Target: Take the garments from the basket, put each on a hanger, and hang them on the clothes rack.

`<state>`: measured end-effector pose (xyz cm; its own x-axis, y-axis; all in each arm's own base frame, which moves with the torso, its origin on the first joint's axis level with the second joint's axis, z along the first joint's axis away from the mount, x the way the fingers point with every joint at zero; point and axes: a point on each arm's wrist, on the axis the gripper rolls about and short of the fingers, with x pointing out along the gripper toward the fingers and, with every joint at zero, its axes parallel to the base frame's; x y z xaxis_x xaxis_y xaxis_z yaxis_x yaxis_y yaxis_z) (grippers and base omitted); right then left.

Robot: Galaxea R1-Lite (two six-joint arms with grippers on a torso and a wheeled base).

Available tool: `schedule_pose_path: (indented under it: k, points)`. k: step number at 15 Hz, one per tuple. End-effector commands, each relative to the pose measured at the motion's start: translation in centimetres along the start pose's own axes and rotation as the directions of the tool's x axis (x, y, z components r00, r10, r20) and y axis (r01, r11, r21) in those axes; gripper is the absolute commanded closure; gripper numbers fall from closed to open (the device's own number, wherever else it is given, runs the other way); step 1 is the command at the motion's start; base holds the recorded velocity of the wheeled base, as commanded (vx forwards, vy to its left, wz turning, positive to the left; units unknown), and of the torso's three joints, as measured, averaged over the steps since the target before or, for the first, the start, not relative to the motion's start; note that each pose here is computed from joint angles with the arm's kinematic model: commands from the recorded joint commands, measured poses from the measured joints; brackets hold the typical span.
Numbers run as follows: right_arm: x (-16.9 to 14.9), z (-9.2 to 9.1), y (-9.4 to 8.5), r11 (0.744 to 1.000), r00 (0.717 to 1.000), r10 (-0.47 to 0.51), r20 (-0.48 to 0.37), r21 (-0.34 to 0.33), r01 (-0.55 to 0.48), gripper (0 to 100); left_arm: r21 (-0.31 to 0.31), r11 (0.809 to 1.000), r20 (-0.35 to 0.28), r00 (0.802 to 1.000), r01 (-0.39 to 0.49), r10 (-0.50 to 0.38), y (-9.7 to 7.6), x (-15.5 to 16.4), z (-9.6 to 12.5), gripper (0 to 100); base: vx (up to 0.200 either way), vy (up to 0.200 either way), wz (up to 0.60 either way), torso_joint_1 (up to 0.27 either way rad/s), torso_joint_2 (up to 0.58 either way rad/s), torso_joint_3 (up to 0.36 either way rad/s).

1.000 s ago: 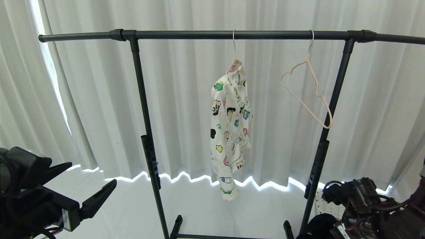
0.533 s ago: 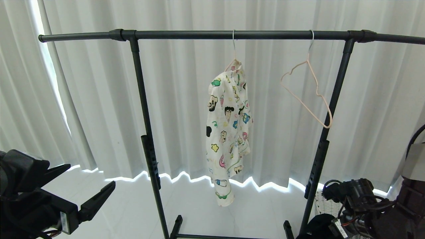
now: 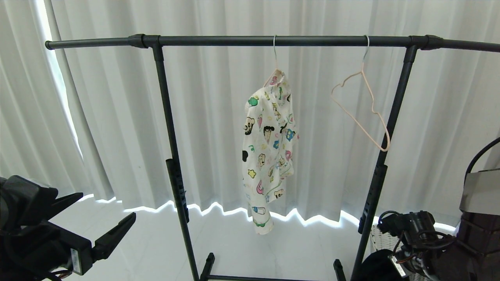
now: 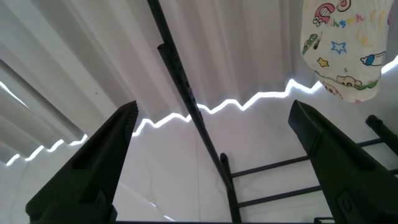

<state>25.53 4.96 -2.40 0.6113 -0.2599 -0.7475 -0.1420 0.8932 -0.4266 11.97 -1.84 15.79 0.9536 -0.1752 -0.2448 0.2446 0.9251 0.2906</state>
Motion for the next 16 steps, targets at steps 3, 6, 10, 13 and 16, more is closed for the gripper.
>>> schedule_pose_path:
  k: [3, 6, 10, 13, 16]
  points:
    - [-2.0, 0.4, -0.4, 0.999, 0.998, -0.023, 0.056, -0.023, 0.024, 100, 0.002, 1.0, -0.011, 1.0, 0.001, -0.001, 0.0, 0.1, -0.1, 0, 0.0, 0.0, 0.0, 0.0, 0.0, 0.0]
    - [-5.2, 2.1, -2.1, 0.993, 0.982, -0.05, 0.184, -0.096, 0.068, 100, 0.018, 1.0, -0.033, 0.999, 0.007, -0.006, -0.1, 0.4, -0.4, 0, 0.0, 0.0, 0.0, 0.0, 0.0, 0.0]
    - [-11.6, 5.8, -5.6, 0.994, 0.967, -0.055, 0.25, -0.076, 0.076, 100, 0.11, 0.994, -0.029, 1.0, 0.002, 0.001, 0.0, 0.4, -0.3, 0, 0.0, 0.0, 0.0, 0.0, 0.0, 0.0]
    - [-18.0, 8.9, -7.1, 0.992, 0.957, 0.0, 0.291, -0.119, 0.036, 100, 0.11, 0.994, -0.025, 1.0, 0.0, 0.003, 0.0, 0.4, -0.2, 0, -0.067, 0.0, 0.0, 0.001, 0.0, 0.001]
    - [-23.1, 10.7, -6.5, 0.987, 0.937, 0.096, 0.337, -0.154, -0.045, 100, 0.109, 0.994, -0.024, 1.0, 0.001, 0.001, 0.0, 0.4, -0.2, 0, -0.2, 0.0, 0.0, 0.01, 0.0, 0.001]
